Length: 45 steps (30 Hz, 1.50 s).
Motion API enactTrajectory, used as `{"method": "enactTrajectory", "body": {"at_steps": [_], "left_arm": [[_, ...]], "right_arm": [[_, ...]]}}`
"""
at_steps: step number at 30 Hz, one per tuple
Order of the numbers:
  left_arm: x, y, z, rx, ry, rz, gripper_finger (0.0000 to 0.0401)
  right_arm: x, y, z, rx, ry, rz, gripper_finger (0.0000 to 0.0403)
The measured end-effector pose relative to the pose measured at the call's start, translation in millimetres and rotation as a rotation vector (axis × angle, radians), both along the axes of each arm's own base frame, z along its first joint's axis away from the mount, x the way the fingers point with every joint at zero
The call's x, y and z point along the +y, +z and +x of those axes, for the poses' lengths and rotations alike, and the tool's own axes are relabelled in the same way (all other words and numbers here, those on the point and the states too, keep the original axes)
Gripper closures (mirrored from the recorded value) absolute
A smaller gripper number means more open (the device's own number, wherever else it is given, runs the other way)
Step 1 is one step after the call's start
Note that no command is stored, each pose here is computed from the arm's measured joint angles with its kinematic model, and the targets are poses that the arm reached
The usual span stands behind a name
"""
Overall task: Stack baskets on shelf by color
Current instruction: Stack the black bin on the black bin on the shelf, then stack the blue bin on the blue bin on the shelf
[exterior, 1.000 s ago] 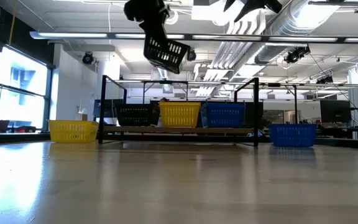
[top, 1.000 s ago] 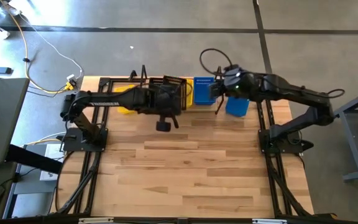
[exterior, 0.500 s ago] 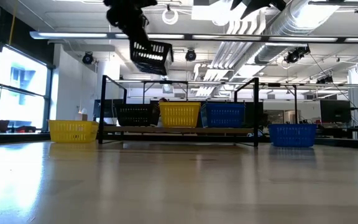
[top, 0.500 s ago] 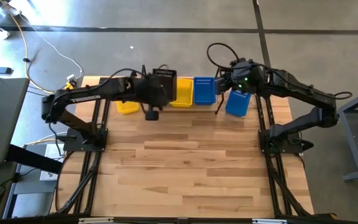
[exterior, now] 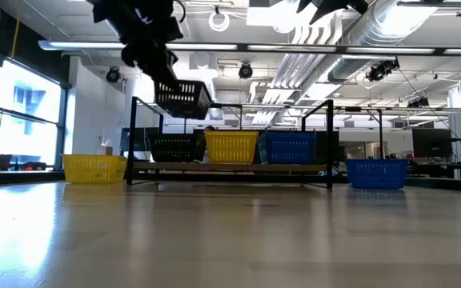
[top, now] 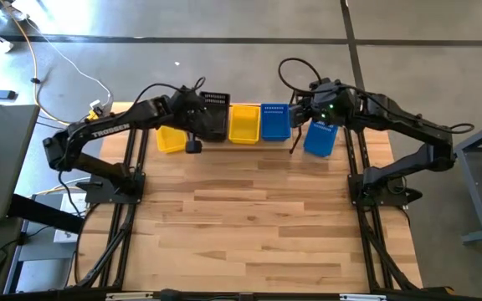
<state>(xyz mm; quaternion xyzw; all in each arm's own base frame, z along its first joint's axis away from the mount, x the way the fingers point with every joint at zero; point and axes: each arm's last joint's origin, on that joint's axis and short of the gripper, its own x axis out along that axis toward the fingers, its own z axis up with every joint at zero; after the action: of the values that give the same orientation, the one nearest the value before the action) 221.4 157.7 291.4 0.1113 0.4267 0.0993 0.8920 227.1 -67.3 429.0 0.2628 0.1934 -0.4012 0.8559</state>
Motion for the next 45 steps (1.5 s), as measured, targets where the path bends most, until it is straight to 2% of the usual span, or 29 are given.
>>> {"method": "enactTrajectory", "body": {"at_steps": [10, 16, 21, 28, 36, 45], "left_arm": [[19.1, -22.6, 3.2, 0.029, -0.025, -0.022, 0.0401], [27.7, -41.2, 9.7, 0.12, 0.02, -0.021, 0.0401], [30.7, -51.4, 13.9, 0.148, 0.019, -0.044, 0.0401], [34.3, -59.8, 17.0, 0.162, 0.09, -0.08, 0.0395], [33.8, -55.0, 19.6, 0.15, 0.107, -0.051, 0.0358], [27.8, -44.7, 28.0, 0.112, 0.145, -0.087, 0.0289]], "right_arm": [[0.1, 0.0, 0.1, -0.003, 0.003, 0.005, 0.0224], [0.2, -0.1, 0.1, -0.003, 0.006, 0.008, 0.0224], [0.2, -0.1, 0.2, -0.003, 0.006, 0.008, 0.0224], [0.4, -0.3, 0.3, -0.003, 0.012, 0.013, 0.0224], [3.7, -4.8, -1.2, 0.032, 0.092, 0.088, 0.0224], [4.7, -10.3, -6.1, 0.075, 0.046, 0.142, 0.0224]]}}
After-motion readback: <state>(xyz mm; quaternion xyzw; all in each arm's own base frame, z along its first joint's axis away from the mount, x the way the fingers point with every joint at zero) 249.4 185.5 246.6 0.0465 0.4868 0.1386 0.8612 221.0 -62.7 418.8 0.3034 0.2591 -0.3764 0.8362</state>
